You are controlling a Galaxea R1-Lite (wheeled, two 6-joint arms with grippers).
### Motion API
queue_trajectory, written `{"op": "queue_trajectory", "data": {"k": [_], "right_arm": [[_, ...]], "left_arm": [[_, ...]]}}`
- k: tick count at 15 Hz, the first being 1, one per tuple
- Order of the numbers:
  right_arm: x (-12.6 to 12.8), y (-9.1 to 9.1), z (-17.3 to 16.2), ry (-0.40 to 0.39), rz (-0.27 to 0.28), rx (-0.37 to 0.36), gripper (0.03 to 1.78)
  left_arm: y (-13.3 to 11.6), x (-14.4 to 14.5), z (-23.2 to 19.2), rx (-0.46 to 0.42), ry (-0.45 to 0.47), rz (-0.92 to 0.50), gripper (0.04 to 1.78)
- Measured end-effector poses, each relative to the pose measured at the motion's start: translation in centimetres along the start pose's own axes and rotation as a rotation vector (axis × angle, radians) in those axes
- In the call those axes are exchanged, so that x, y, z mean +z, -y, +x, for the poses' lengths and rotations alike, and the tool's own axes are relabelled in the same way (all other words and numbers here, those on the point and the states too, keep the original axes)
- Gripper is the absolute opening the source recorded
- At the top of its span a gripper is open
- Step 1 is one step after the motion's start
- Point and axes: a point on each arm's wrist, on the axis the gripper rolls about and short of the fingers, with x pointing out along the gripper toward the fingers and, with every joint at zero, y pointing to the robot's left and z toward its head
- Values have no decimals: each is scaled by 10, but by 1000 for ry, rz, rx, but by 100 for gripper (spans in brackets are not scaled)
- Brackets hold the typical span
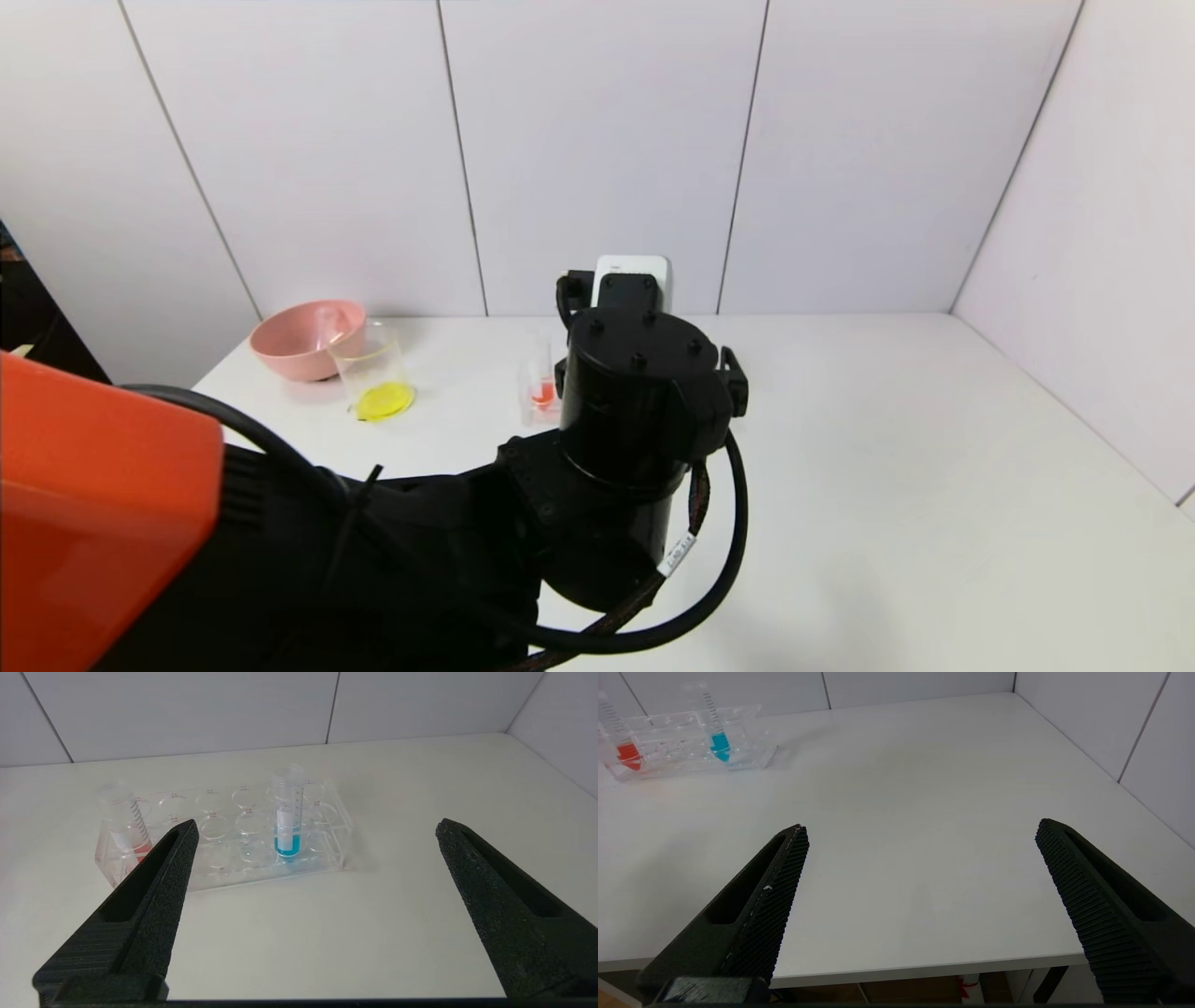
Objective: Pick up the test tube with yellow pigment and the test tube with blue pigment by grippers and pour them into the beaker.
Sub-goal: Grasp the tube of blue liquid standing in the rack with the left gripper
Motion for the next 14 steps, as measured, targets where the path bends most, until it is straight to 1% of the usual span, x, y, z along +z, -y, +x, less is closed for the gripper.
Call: {"op": "queue_trajectory", "data": {"k": [7,11,14], "right_arm": [[0,0,0,0,0,0,177],[0,0,0,0,0,0,177],[0,0,0,0,0,0,177]], "left_arm": [[-3,-26,52,3,-27,-5,178],[-10,-40,80,-6,-41,-4,178],[-12,-47,101,-2,-35,-9,178]]}}
